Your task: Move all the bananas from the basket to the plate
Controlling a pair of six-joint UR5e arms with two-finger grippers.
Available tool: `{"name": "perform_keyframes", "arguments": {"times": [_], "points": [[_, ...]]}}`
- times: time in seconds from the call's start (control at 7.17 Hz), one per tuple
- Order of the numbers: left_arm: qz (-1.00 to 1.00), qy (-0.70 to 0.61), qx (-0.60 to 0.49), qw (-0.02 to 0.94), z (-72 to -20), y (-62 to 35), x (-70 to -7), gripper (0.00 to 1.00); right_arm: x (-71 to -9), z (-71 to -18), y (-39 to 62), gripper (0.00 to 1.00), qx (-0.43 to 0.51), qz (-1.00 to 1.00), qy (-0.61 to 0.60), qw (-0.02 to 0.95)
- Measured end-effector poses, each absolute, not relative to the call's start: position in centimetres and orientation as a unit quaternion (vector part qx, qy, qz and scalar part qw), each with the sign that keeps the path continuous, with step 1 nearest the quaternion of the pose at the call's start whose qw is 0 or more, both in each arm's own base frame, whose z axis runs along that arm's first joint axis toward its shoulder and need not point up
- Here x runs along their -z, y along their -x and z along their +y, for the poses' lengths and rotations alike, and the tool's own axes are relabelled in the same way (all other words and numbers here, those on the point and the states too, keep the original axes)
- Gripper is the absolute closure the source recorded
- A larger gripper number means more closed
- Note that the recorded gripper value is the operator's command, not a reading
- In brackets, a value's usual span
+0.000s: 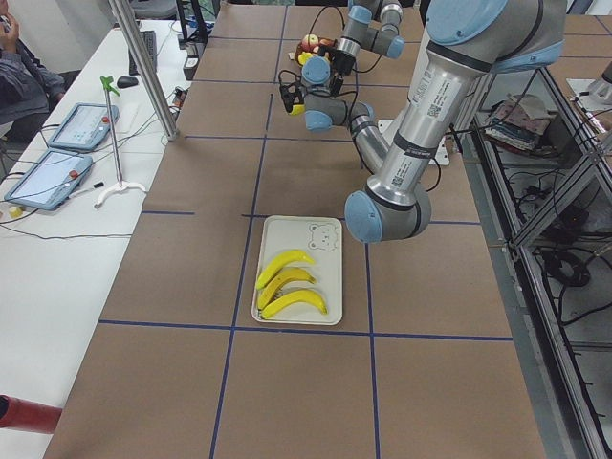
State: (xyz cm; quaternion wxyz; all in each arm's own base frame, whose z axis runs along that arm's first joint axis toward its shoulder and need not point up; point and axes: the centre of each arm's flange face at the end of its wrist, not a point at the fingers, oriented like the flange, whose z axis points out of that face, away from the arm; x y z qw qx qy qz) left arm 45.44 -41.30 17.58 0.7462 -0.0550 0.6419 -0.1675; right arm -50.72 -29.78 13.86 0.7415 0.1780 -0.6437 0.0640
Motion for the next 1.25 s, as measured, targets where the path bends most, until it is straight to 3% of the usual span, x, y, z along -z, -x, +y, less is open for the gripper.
{"name": "perform_keyframes", "arguments": {"times": [0.42,0.56,0.84,0.98,1.12,1.25], "points": [[0.643,0.055,0.167,0.745,-41.30,-45.42,-17.32,0.50,-13.86,-29.54,50.89,0.80,-0.064,-0.643,-0.179,0.742],[0.645,0.055,0.167,0.744,-41.29,-45.40,-17.15,0.60,-13.89,-29.34,51.03,0.79,-0.063,-0.643,-0.178,0.742],[0.645,0.060,0.173,0.742,-41.28,-45.40,-16.92,0.93,-13.96,-29.03,51.21,0.72,-0.061,-0.643,-0.177,0.743],[0.646,0.063,0.177,0.740,-41.28,-45.41,-16.78,1.00,-13.96,-28.98,51.24,0.58,-0.060,-0.643,-0.176,0.743],[0.646,0.065,0.179,0.739,-41.30,-45.39,-16.74,1.00,-13.92,-28.94,51.26,0.03,-0.060,-0.644,-0.176,0.742],[0.646,0.065,0.179,0.739,-41.32,-45.36,-16.74,1.00,-13.87,-28.94,51.23,0.01,-0.060,-0.644,-0.175,0.742]]}}
